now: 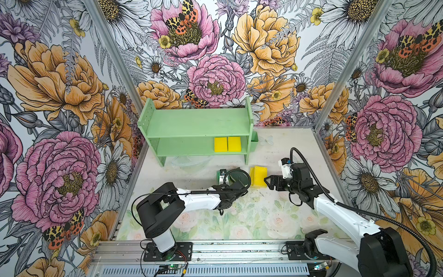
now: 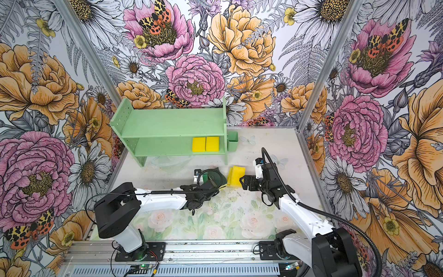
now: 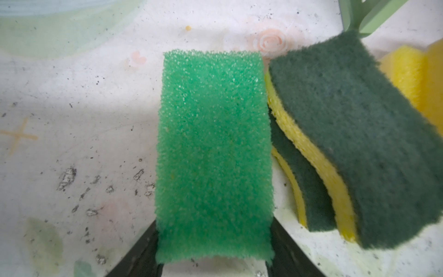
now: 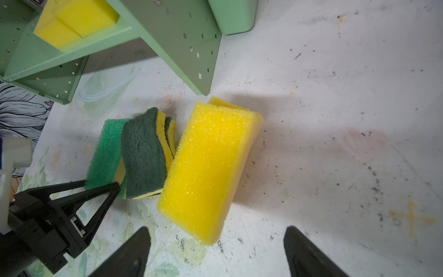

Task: Place and organize the cleaning sponges onto the shelf
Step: 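Lift the bright green sponge with the left gripper toward the shelf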

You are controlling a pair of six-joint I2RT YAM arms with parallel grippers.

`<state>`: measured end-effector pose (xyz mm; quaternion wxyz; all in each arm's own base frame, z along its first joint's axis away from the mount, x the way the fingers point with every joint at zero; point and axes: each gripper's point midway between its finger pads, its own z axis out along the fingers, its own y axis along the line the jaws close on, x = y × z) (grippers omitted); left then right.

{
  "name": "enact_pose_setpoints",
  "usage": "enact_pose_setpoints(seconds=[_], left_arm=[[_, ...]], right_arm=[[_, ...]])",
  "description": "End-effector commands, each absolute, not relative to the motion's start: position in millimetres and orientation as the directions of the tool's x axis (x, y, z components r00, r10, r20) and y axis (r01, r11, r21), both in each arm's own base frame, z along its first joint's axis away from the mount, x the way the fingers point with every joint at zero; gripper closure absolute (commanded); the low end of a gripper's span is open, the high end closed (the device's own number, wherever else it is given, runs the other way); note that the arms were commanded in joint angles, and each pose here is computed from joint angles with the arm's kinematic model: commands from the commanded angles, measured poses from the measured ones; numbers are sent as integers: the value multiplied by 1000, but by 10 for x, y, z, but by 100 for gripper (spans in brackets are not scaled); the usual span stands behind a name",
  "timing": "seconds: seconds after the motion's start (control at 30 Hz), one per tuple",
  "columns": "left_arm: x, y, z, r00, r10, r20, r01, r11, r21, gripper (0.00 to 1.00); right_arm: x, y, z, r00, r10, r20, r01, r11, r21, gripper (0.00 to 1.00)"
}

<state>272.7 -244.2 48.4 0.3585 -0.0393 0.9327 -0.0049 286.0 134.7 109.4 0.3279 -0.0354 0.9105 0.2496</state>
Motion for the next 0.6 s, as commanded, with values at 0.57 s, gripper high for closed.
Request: enact_pose_setpoints(seconds=[0.57], left_arm=[[2687, -2337, 761, -713, -116, -691, -72, 993, -93, 40]], right_arm=[[2961, 1370, 1165, -764, 104, -636, -235, 874, 425, 11]])
